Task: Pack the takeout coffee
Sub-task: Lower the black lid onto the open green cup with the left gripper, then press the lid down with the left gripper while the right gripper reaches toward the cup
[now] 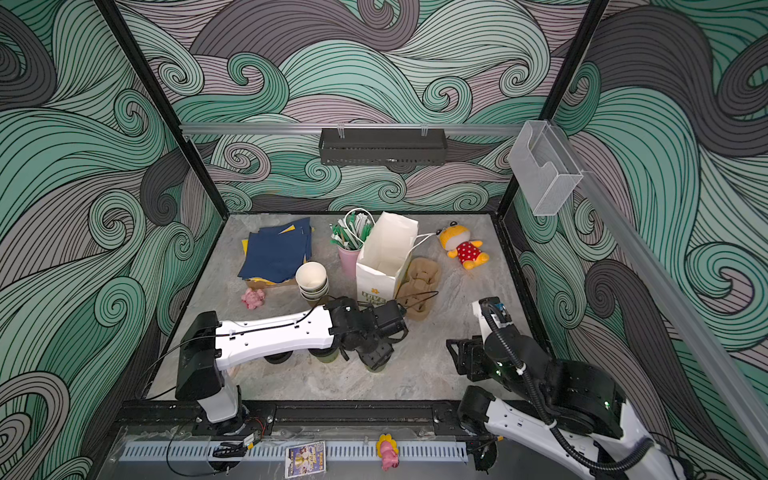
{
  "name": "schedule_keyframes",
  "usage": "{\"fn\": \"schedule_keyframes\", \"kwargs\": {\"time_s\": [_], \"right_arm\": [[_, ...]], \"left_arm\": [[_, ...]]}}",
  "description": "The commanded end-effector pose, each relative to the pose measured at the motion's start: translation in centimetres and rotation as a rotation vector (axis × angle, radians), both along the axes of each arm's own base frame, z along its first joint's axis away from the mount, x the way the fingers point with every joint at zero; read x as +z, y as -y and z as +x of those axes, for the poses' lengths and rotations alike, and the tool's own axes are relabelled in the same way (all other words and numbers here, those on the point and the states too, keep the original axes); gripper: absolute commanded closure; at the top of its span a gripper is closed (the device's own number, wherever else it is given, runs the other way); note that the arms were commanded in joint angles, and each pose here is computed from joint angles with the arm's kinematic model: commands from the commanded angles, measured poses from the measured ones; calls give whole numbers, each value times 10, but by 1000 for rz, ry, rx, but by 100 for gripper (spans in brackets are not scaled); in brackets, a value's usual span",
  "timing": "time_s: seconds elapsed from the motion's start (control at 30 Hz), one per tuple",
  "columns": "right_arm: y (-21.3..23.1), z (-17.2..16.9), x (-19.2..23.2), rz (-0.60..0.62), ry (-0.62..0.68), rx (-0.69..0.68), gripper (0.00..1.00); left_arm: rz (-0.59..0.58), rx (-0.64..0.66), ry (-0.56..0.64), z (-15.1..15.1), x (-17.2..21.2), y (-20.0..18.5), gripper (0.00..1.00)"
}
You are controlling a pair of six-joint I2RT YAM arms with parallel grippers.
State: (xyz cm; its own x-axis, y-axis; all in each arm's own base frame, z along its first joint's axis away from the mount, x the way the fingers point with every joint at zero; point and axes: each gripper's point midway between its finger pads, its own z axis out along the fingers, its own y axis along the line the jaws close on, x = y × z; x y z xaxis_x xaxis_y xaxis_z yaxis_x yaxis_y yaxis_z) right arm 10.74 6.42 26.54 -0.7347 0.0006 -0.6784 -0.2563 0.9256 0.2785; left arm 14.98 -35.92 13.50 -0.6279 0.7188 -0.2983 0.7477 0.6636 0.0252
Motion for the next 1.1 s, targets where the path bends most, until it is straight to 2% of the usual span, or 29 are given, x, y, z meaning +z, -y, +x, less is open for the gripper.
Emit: {"fn": "schedule_keyframes", "kwargs": {"time_s": [0.0, 0.23, 0.43, 0.63, 0.87, 1.07], "right_arm": [[1, 0, -5, -9, -18, -18, 30], [-1, -1, -16, -2, -55, -35, 30], [-18, -4, -57, 38, -179, -77, 31], [-46, -2, -89, 150, -259, -94, 31], [-73, 1, -109, 213, -332, -75, 31], [-110, 13, -111, 400, -388, -25, 32]], "left_arm": [[23, 22, -46, -2, -9, -5, 43], [12, 38, -87, -4, -24, -6, 44], [14, 37, -114, -9, -35, -7, 46], [17, 26, -155, -17, -48, -11, 46], [20, 10, -192, -24, -62, -12, 46], [-14, -3, -186, -25, -64, -11, 46]]}}
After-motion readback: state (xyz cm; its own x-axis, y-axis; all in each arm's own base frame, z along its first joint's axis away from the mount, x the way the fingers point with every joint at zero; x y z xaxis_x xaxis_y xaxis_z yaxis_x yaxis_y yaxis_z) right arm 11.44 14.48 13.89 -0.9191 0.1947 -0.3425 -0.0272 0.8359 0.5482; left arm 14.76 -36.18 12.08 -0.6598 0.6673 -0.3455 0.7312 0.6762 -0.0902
